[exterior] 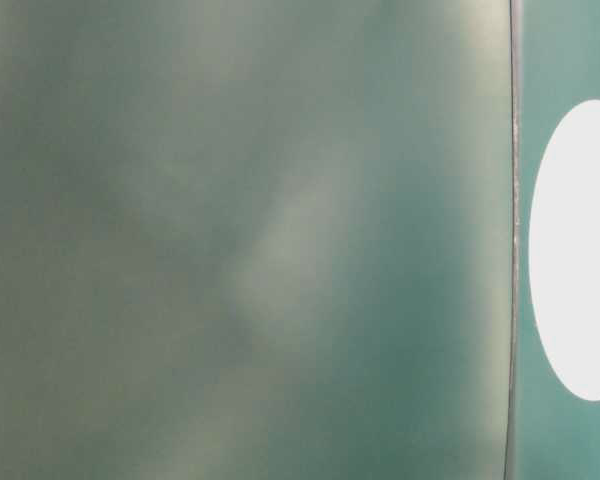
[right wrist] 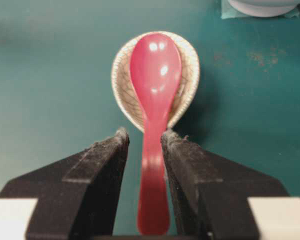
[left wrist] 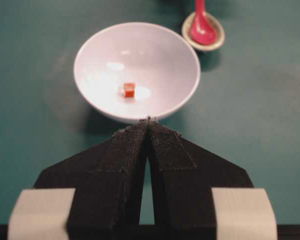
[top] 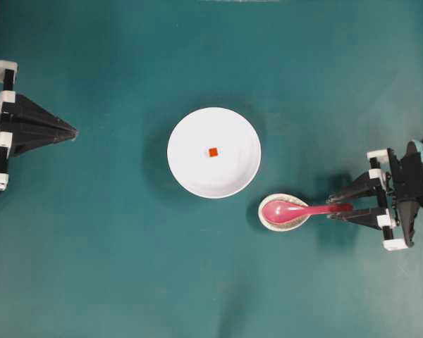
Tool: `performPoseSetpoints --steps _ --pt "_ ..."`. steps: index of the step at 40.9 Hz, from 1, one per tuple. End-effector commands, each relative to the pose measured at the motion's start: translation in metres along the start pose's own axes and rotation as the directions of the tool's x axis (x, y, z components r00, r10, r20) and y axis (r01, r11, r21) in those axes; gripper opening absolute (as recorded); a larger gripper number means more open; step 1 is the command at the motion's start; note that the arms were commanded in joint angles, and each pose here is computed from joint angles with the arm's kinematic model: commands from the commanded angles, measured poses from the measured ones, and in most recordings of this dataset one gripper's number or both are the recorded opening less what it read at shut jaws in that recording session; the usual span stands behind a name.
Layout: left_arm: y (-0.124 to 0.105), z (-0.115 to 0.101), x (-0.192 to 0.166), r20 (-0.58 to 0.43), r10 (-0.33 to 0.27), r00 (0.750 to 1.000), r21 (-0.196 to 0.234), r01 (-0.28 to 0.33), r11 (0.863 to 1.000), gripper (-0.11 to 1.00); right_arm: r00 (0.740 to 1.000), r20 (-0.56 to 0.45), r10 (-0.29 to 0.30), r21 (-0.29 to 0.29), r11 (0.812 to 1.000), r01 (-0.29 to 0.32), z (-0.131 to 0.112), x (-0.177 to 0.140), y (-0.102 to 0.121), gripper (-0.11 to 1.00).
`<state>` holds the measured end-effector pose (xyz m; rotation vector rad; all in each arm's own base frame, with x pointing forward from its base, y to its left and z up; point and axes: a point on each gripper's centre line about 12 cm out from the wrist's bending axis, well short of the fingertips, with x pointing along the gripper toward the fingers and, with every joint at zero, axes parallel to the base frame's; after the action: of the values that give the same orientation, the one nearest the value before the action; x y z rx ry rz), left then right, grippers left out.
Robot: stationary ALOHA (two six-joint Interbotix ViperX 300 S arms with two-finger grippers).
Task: Grip the spoon and scoop the red block from the bowl with right arm.
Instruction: 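Lower the right gripper onto the pink spoon handle and close it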
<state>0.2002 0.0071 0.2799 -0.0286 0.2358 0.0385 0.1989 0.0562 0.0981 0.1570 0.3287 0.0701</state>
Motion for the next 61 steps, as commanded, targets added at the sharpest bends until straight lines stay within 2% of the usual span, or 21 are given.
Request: performPoseSetpoints --steps 1,24,61 --pt "0.0 0.01 0.001 0.022 0.001 1.0 0.0 -0.001 1.0 0.0 0.999 0.036 -0.004 -0.003 1.0 0.004 0.002 0.003 0.001 0.42" --pt "0.0 0.008 0.001 0.003 0.002 1.0 0.003 -0.002 1.0 0.0 1.0 0.006 -0.031 -0.041 0.999 0.031 -0.013 0.007 -0.002 0.42" --pt "0.002 0.006 0.001 -0.01 0.013 1.0 0.006 -0.013 1.0 0.0 1.0 0.004 -0.019 -0.076 0.997 0.019 -0.017 0.008 0.0 0.42"
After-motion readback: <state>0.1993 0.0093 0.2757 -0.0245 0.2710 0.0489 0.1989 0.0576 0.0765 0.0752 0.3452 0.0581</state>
